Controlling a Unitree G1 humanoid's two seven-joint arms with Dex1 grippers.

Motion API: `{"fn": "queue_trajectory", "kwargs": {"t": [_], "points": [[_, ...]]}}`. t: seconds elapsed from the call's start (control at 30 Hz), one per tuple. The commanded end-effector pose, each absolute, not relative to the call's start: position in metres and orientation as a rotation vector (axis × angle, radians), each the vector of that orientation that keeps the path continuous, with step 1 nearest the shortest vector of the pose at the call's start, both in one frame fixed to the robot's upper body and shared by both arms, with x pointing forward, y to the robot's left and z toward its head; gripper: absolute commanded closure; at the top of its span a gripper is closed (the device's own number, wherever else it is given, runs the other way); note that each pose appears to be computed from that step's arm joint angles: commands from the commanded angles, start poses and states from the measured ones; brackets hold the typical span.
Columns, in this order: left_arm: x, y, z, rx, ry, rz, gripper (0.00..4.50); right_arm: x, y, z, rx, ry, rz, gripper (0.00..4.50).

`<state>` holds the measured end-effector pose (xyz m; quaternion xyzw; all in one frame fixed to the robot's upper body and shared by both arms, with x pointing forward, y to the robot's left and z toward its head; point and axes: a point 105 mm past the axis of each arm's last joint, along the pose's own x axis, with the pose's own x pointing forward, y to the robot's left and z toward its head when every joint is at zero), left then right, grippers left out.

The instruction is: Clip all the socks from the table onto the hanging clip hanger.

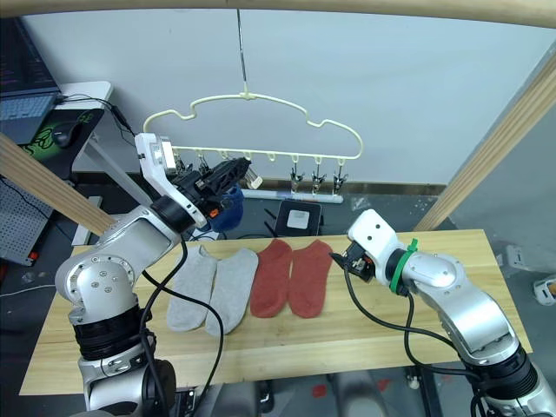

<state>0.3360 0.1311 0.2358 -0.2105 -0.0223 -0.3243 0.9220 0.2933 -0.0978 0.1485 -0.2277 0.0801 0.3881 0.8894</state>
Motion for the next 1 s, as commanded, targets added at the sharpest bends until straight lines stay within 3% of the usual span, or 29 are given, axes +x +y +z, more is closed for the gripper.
{"fn": "queue_trajectory", "kwargs": {"t": [0.03, 0.57, 1.0], "points": [[0.328, 0.131, 0.255, -0.427, -0.107, -0.722, 4.12, 0.294, -0.094, 0.152, -0.486, 0.144, 0.799, 1.68], [0.325, 0.141, 0.250, 0.046, -0.206, -0.682, 4.12, 0.305, -0.083, 0.152, -0.472, 0.123, 0.773, 1.68], [0.330, 0.142, 0.244, 0.076, -0.180, -0.675, 4.12, 0.313, -0.082, 0.140, -0.407, 0.167, 0.708, 1.68]]}}
